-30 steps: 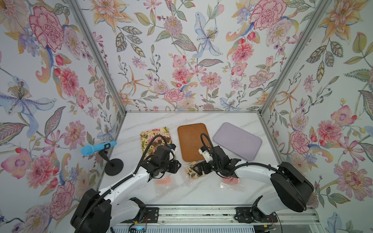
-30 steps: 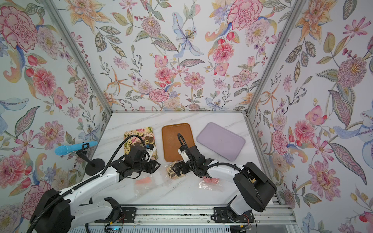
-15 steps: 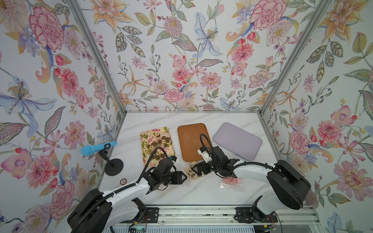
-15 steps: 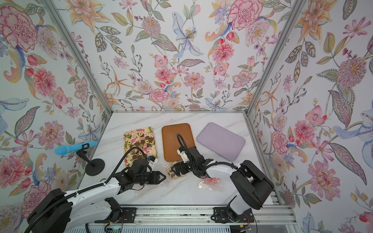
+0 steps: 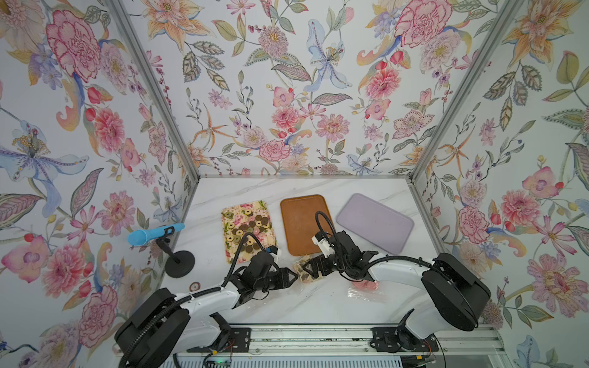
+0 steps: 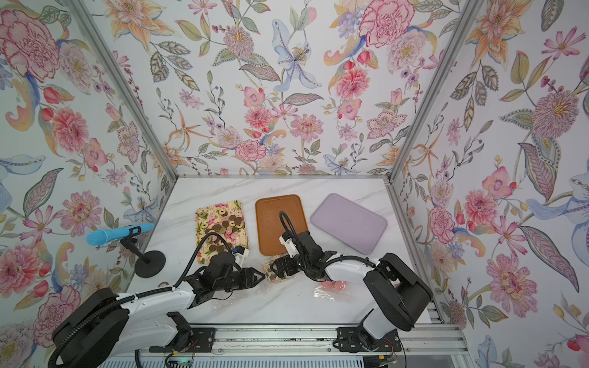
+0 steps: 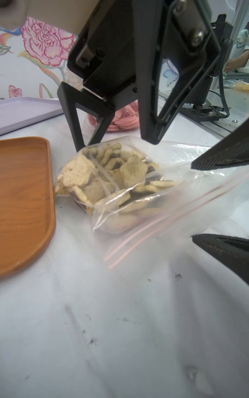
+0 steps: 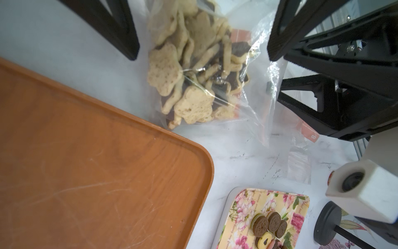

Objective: Pour cookies out of the ziploc bag
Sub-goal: Open the ziploc bag at the center of the board.

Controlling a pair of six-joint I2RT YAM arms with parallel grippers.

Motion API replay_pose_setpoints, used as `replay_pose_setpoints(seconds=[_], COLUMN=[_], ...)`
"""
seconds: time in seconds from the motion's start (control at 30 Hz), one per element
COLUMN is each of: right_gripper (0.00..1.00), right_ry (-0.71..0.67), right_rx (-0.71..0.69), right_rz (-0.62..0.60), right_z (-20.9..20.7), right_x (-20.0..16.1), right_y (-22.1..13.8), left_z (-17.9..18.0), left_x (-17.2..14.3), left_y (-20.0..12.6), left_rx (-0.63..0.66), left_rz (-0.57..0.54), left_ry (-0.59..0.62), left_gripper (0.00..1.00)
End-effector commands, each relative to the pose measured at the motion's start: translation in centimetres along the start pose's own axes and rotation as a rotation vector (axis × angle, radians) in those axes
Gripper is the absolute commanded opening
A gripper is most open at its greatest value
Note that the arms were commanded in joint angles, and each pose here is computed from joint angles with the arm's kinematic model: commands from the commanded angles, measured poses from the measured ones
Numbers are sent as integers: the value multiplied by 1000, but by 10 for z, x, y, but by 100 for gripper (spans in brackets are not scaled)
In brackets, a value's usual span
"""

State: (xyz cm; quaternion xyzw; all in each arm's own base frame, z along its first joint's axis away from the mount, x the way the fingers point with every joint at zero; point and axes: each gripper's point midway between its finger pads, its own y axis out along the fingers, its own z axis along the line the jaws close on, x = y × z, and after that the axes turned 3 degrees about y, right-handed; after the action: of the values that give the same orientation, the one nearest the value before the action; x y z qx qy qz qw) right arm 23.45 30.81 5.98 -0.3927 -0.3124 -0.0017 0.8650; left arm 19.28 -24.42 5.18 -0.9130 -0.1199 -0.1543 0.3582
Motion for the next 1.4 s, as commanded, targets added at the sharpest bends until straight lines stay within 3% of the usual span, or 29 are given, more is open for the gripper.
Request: replay_pose_setpoints(seconds=[0.0, 0.37, 0.67, 0.8, 0.97, 1.17, 1.37], right_gripper=[97, 96, 96, 96, 96, 96, 96], right_ry=[-9, -19, -22, -18, -23, -55, -125], right_rx=[18, 28, 24, 22, 26, 5, -48], right_rz=[-18, -16, -27, -30, -35, -83, -176], right_z=[4, 6, 5, 3, 4, 1, 0], right_x=[4, 8, 7, 6, 8, 11, 19], right_y=[-3, -1, -6, -6, -7, -21, -52], left_z=[-16, -43, -21, -16, -26, -44, -60], left_x=[4, 17, 10, 9, 18, 28, 37], left_y=[-1, -15, -6, -8, -13, -16, -16], left_rx=[-77, -171, -62, -42, -55, -54, -28], left_rz=[-32, -86, -35, -43, -71, -39, 60], left_ry=[5, 71, 28, 22, 48, 139, 269], left_gripper=[43, 28, 25, 18, 0, 0, 0])
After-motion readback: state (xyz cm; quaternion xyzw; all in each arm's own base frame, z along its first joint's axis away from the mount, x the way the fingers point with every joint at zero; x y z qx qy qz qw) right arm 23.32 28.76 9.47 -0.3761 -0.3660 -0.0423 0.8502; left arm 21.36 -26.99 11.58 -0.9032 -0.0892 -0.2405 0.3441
